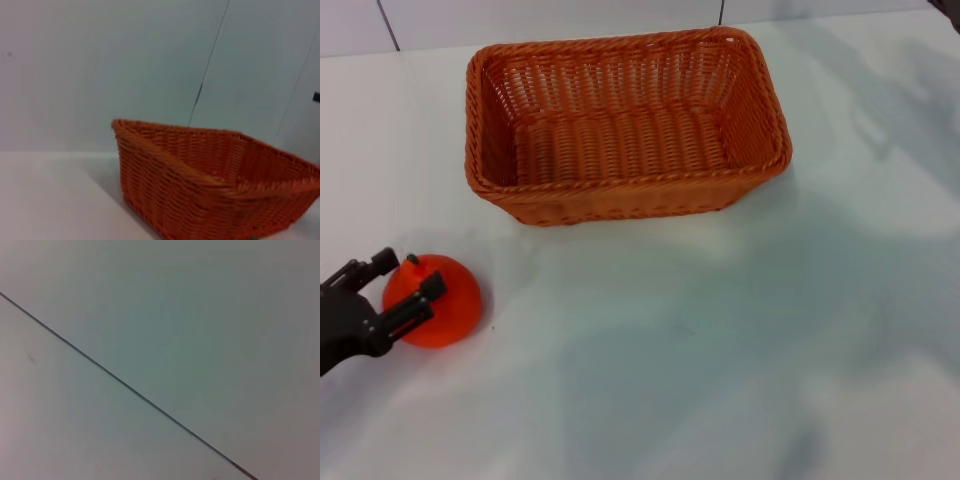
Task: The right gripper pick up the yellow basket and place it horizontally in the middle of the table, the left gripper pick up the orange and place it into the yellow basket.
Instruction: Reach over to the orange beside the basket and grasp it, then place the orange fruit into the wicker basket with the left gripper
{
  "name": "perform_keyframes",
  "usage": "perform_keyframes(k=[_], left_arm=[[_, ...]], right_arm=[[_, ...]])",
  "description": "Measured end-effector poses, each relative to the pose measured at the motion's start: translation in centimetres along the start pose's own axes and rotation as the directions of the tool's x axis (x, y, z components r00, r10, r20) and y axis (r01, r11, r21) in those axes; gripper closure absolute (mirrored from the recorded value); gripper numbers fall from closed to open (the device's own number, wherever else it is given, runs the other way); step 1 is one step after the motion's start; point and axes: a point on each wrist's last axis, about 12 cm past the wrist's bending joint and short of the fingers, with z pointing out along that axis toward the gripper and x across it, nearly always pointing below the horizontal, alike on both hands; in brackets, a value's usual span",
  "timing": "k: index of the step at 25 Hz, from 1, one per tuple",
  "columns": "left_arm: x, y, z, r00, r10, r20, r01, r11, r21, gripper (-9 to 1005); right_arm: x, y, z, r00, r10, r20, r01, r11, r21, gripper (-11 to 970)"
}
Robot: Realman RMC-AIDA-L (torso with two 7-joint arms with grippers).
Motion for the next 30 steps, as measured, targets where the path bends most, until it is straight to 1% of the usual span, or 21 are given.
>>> perform_keyframes(k=[2,6,8,12,16,18,22,23,25,27,29,30], left_arm=[[0.3,0.1,0.4,1.000,0.012,-0.028,-0.012,1.000,-0.005,197],[0.4,0.2,0.3,0.999,0.031,-0.031,-0.031,0.999,-0.012,197],[0.3,0.1,0.3,0.998,0.055,-0.032,-0.055,0.998,-0.007,234],[0.3,0.1,0.5,0.997,0.063,-0.036,-0.063,0.998,0.005,308],[0.0,0.0,0.8,0.997,0.069,-0.029,-0.068,0.997,0.022,500],[-0.3,0.0,0.7,0.998,0.069,-0.003,-0.068,0.997,0.032,582],[-1.8,0.3,0.1,0.991,0.063,0.117,-0.066,0.998,0.018,719],[-2.5,0.5,-0.3,0.982,0.063,0.176,-0.064,0.998,0.000,725],[-3.9,0.8,-1.0,0.955,0.069,0.288,-0.064,0.998,-0.027,736],[-5.1,1.2,-1.1,0.921,0.077,0.382,-0.061,0.997,-0.052,748],[-6.2,1.4,-0.3,0.886,0.072,0.458,-0.047,0.997,-0.065,759],[-6.7,1.6,0.5,0.870,0.061,0.489,-0.034,0.997,-0.064,765]], right_arm=[[-0.1,0.1,0.0,1.000,0.006,0.001,-0.006,1.000,-0.004,357],[-0.1,0.2,-0.1,1.000,0.008,0.000,-0.008,1.000,-0.008,360],[-0.2,0.3,-0.1,1.000,0.011,-0.004,-0.011,1.000,-0.012,360],[-0.3,0.3,-0.2,1.000,0.014,-0.006,-0.014,1.000,-0.016,359],[-0.3,0.3,-0.2,1.000,0.015,-0.007,-0.015,1.000,-0.017,359],[-0.3,0.3,-0.2,1.000,0.015,-0.007,-0.016,1.000,-0.017,359],[-0.3,0.4,-0.3,1.000,0.016,-0.008,-0.017,1.000,-0.018,360],[-0.3,0.4,-0.3,1.000,0.017,-0.008,-0.017,1.000,-0.020,360],[-0.1,0.5,-0.6,1.000,0.017,-0.010,-0.018,1.000,-0.024,360],[0.1,0.7,-0.9,1.000,0.017,-0.012,-0.018,0.999,-0.028,360],[0.2,0.8,-1.3,1.000,0.016,-0.017,-0.016,0.999,-0.031,361],[0.3,0.9,-1.5,1.000,0.014,-0.019,-0.014,0.999,-0.032,361]])
